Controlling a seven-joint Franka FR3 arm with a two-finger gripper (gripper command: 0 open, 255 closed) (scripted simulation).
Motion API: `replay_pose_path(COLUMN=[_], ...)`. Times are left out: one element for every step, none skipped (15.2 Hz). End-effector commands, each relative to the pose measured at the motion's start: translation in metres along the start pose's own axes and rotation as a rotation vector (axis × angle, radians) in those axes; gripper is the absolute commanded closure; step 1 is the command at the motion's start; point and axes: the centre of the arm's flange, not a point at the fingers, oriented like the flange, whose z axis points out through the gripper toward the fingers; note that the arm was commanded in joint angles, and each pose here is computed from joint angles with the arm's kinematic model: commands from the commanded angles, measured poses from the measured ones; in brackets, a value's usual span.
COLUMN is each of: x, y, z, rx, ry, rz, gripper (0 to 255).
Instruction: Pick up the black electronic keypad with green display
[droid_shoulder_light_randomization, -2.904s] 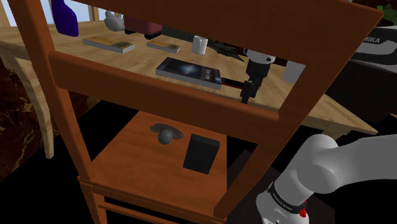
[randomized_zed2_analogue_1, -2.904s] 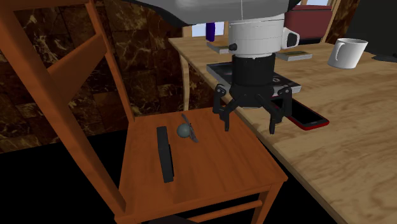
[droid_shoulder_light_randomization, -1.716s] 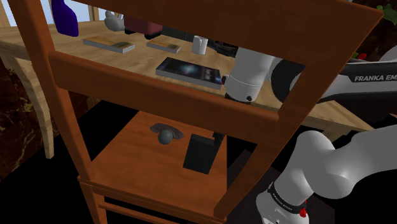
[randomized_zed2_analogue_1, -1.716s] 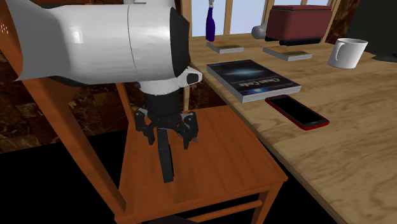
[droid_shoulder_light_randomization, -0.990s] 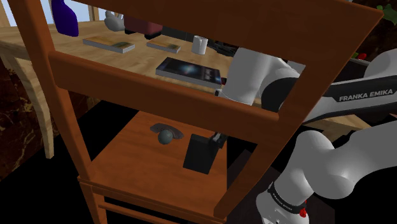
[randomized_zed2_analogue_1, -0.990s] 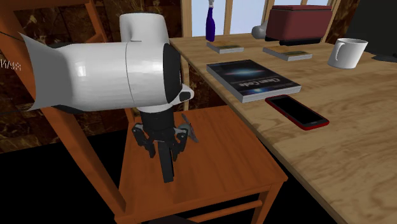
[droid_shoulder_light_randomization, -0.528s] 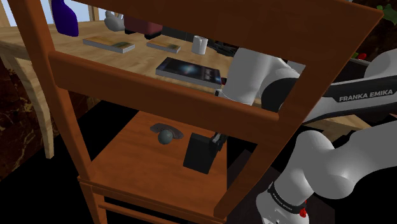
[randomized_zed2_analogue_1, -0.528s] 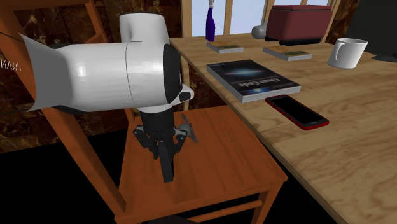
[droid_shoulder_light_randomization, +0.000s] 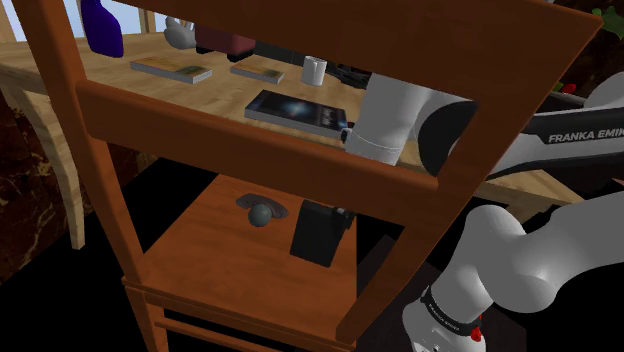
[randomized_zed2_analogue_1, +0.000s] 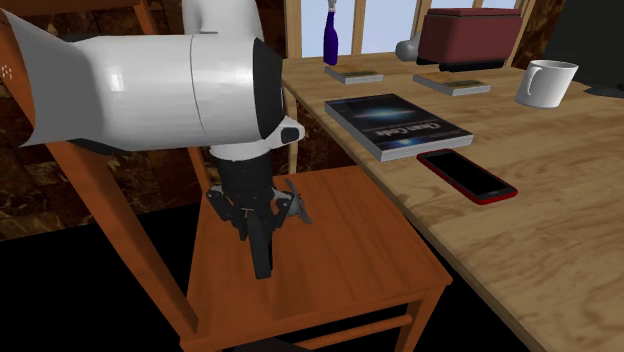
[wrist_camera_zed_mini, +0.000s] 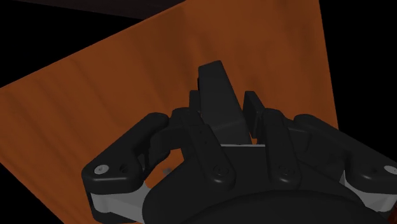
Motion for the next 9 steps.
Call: replay_pose_path(x=[-0.001,-0.001,-0.001,-0.001,-0.001,-0.001,-0.001,-0.001,-0.001], y=[0.000,0.000,0.000,0.000,0.000,0.000,0.000,0.000,0.000], z=[-0.011,-0.016,-0.021,-0.027,-0.032,-0.037,-0.043,-0.048,-0.053], rx=[0.000,0.000,0.000,0.000,0.000,0.000,0.000,0.000,0.000], ry=[0.000,0.000,0.000,0.000,0.000,0.000,0.000,0.000,0.000], rz=[0.000,0.000,0.000,0.000,0.000,0.000,0.000,0.000,0.000], gripper=[255,255,255,255,255,255,255,255,255])
